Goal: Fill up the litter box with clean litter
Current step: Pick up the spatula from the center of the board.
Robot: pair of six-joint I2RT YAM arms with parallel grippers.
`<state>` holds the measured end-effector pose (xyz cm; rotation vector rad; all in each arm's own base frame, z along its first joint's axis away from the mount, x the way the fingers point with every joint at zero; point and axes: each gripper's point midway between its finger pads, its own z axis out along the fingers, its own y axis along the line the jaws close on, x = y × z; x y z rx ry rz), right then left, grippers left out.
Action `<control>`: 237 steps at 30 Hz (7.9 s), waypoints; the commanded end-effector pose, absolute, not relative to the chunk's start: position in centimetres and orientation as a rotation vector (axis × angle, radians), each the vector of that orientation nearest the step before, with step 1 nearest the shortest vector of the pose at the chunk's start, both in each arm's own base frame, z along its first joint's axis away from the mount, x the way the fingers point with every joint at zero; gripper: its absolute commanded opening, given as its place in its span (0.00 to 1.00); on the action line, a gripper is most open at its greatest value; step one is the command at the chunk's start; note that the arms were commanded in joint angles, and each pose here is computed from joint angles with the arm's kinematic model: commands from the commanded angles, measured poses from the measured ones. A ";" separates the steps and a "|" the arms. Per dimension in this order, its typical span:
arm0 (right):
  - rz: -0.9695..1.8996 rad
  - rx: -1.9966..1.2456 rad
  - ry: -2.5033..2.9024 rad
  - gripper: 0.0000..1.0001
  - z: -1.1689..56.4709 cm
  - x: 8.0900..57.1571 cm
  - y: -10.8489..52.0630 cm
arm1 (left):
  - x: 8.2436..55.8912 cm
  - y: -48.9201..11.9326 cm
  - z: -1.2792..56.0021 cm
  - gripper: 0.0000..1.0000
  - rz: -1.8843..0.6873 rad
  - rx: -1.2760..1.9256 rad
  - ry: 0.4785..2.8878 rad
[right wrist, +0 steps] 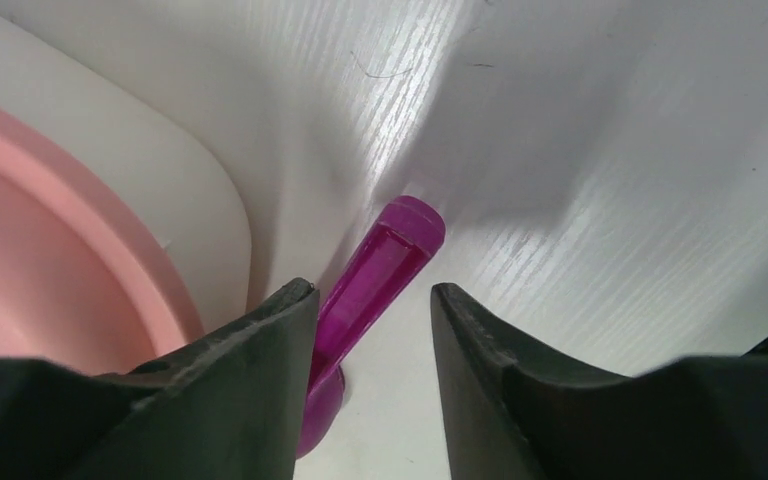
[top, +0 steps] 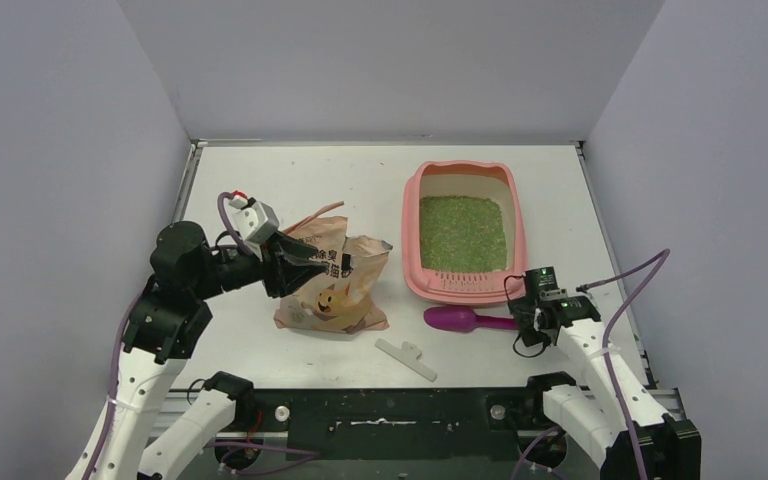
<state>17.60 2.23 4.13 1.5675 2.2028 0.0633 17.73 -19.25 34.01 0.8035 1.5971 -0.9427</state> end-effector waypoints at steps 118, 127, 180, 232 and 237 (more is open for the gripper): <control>1.035 0.352 1.554 0.81 36.6 24.2 11.3 | 17.0 -36.9 31.7 0.00 -1.250 1.094 1.797; 0.901 0.299 1.662 0.93 38.5 24.5 10.7 | 17.4 -33.6 30.6 0.00 -0.850 1.280 1.758; 1.730 -0.382 2.138 0.56 34.9 21.5 29.1 | 19.8 -25.0 29.4 0.00 -0.152 1.480 1.497; 1.735 -0.467 2.175 0.35 34.1 20.3 29.2 | 19.5 -25.3 28.6 0.00 -0.137 1.577 1.451; 1.754 -0.479 2.181 0.28 34.2 20.0 29.4 | 19.6 -25.4 28.5 0.00 -0.133 1.585 1.449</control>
